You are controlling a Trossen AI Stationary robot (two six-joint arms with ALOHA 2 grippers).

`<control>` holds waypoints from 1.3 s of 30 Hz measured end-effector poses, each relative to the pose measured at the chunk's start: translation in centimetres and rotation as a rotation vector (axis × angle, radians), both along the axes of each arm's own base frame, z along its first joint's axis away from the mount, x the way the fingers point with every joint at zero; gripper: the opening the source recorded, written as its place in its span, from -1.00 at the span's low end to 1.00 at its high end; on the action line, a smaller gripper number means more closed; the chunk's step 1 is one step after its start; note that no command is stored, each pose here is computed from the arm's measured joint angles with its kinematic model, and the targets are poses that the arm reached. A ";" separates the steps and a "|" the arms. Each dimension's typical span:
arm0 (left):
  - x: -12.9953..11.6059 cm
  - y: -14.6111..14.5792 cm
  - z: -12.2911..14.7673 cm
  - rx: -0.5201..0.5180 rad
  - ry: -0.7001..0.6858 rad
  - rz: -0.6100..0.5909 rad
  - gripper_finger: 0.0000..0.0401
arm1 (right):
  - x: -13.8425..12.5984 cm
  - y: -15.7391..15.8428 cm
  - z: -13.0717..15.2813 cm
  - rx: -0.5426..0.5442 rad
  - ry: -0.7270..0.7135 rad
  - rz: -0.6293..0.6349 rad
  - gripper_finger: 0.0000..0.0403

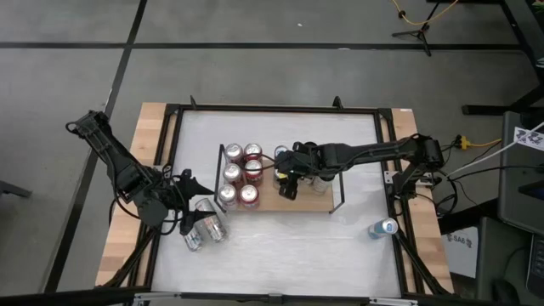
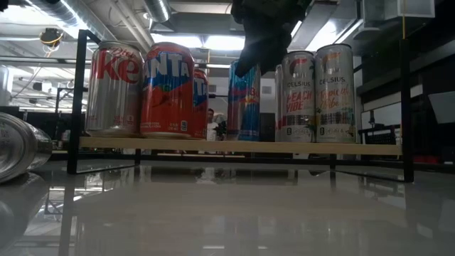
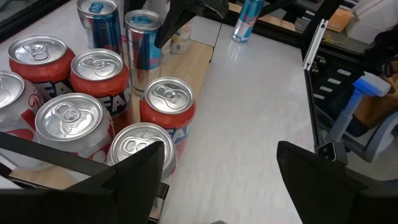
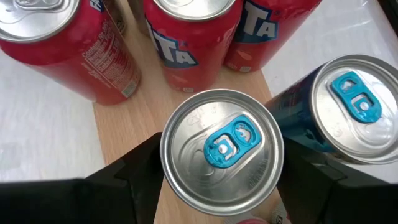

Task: Place canned beverage on shelf
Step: Put the left blue soda can on the shelf and align with the other soda cans, then put the blue soda can on the shelf aligned with the other blue soda can

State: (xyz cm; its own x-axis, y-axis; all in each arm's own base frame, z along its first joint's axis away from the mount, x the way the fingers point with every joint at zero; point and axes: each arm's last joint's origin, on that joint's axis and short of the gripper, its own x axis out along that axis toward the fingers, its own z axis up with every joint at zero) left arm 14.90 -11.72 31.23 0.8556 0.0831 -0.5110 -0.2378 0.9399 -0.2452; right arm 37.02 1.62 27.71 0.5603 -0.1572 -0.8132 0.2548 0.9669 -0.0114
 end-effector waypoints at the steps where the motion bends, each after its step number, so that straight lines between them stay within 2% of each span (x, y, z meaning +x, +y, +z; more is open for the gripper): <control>1: 0.0 0.0 0.0 0.000 0.000 0.000 0.52 | 0.0 0.0 0.0 0.000 0.000 0.000 0.26; 9: 0.0 0.0 0.0 0.001 0.000 0.000 0.52 | 0.1 0.0 -0.1 0.003 0.000 0.003 0.28; 17: 0.0 0.0 0.0 0.000 0.000 0.000 0.52 | 0.1 0.0 -0.1 0.004 0.007 0.007 0.67; 21: 0.0 0.0 0.0 0.000 0.000 0.000 0.52 | 0.1 0.0 -0.1 0.003 0.007 0.007 0.79; 31: 0.0 0.0 0.0 0.000 0.000 0.000 0.52 | 0.0 0.0 0.0 0.003 0.013 0.008 0.82; 39: 0.0 0.0 0.0 0.000 0.000 0.000 0.52 | -0.3 0.0 2.4 0.010 0.036 0.013 0.82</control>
State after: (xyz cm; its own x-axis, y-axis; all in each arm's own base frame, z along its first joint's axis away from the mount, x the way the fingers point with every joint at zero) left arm 14.90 -11.72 31.22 0.8555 0.0834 -0.5110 -0.2378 0.9399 -0.2449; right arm 36.76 1.66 30.14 0.5323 -0.1413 -0.8347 0.2413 0.9704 -0.0104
